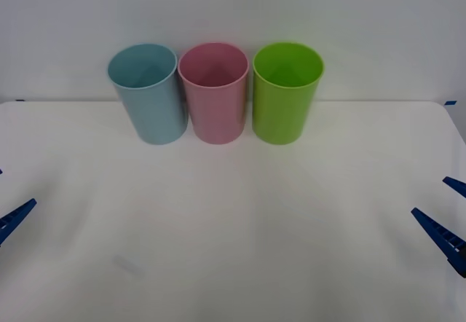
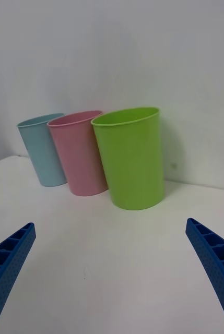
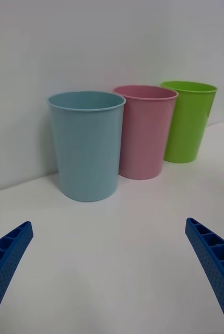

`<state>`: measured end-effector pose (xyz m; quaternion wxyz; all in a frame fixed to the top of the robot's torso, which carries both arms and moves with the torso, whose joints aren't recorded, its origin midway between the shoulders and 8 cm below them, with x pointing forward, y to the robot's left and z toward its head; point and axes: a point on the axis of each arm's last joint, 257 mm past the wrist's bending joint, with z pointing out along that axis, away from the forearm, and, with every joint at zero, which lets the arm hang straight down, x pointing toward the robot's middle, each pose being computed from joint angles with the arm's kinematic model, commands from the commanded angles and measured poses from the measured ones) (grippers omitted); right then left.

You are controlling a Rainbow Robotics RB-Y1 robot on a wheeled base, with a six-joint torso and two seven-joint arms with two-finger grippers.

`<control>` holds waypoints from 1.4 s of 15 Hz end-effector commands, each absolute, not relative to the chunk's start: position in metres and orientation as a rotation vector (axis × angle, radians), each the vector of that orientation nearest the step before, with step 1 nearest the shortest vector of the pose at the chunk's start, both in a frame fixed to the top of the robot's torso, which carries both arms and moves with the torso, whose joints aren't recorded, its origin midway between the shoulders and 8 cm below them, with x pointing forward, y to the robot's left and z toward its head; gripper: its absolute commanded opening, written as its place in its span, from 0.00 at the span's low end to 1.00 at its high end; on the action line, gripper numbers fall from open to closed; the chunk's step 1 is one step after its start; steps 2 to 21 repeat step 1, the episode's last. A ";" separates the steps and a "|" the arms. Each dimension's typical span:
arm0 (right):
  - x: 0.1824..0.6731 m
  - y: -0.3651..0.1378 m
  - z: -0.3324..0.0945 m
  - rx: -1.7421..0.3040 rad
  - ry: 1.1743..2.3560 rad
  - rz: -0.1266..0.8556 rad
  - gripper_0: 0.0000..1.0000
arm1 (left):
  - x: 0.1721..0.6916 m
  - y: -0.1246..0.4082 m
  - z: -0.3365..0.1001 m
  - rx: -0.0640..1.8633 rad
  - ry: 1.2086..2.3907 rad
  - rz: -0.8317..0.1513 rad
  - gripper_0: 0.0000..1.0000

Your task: Grasp the object on the table and drop it into the matching bin: aluminum can to the light blue bin, PET bottle to the pink bin.

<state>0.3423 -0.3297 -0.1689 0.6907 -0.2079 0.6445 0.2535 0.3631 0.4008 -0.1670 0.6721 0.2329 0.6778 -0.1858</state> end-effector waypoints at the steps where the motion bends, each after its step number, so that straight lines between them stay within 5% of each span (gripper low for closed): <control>1: 0.342 -0.330 -0.169 -0.465 1.441 0.567 1.00 | 0.363 0.401 -0.167 0.522 1.528 -0.421 1.00; 21: 0.342 -0.330 -0.169 -0.465 1.441 0.567 1.00 | 0.363 0.401 -0.167 0.522 1.528 -0.421 1.00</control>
